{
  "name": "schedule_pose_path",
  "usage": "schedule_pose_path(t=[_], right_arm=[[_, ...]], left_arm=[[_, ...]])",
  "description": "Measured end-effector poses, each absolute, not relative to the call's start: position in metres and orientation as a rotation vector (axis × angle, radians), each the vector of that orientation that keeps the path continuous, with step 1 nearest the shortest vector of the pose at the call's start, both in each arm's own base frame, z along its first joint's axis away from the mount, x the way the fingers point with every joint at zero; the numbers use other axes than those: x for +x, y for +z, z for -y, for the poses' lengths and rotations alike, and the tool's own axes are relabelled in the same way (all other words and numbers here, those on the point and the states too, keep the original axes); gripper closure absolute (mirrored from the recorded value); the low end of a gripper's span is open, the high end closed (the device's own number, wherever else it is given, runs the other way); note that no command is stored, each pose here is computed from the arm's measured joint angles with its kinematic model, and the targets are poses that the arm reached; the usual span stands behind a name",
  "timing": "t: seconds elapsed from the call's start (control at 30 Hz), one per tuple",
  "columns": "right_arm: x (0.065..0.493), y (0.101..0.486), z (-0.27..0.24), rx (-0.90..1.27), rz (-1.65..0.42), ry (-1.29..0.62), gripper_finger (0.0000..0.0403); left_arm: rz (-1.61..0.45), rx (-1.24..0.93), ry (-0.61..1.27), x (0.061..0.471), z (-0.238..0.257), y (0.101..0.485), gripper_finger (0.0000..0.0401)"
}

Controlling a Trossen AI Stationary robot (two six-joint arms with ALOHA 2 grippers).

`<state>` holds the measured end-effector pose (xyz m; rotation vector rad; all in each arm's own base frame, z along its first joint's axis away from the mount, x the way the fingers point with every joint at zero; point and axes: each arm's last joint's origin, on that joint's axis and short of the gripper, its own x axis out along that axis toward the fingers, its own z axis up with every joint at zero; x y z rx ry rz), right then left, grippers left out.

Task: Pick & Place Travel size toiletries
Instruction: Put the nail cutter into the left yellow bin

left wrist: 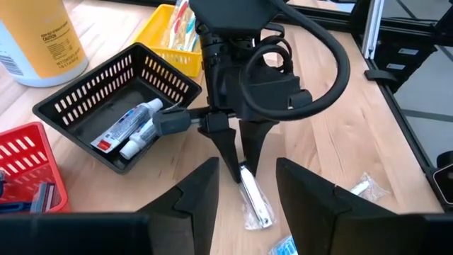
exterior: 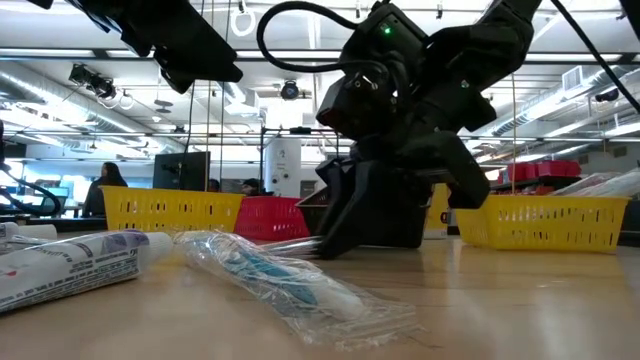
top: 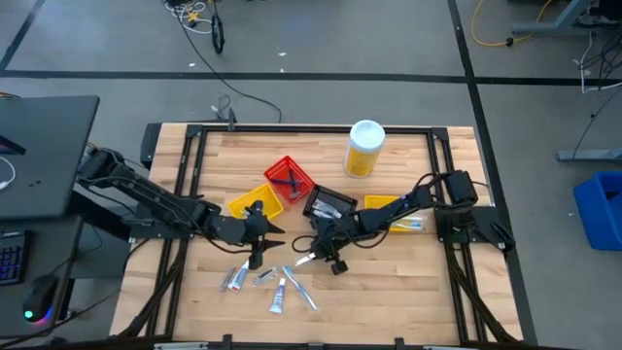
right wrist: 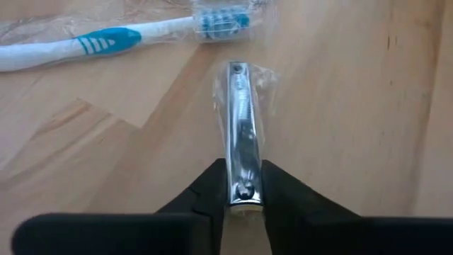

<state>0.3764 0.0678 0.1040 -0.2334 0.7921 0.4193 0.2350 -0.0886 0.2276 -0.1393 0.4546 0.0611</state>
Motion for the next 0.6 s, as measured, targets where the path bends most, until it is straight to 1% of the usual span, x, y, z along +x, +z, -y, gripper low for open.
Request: schedule_pose_path(t=[0.13, 0.43, 0.6], right_arm=[[0.374, 0.114, -0.067, -0.237, -0.785, 0.409, 0.0335], [0.371, 0.156, -0.066, -0.192, -0.671, 0.358, 0.0335], [0.367, 0.173, -0.063, -0.228, -0.645, 0.277, 0.0335]], left_arm=[[-0.455, -0.139, 0.061, 0.235, 0.089, 0.228, 0.025], [-0.456, -0.154, 0.066, 0.236, 0.089, 0.227, 0.025], [-0.483, -0.14, 0.057, 0.239, 0.087, 0.222, 0.0246]])
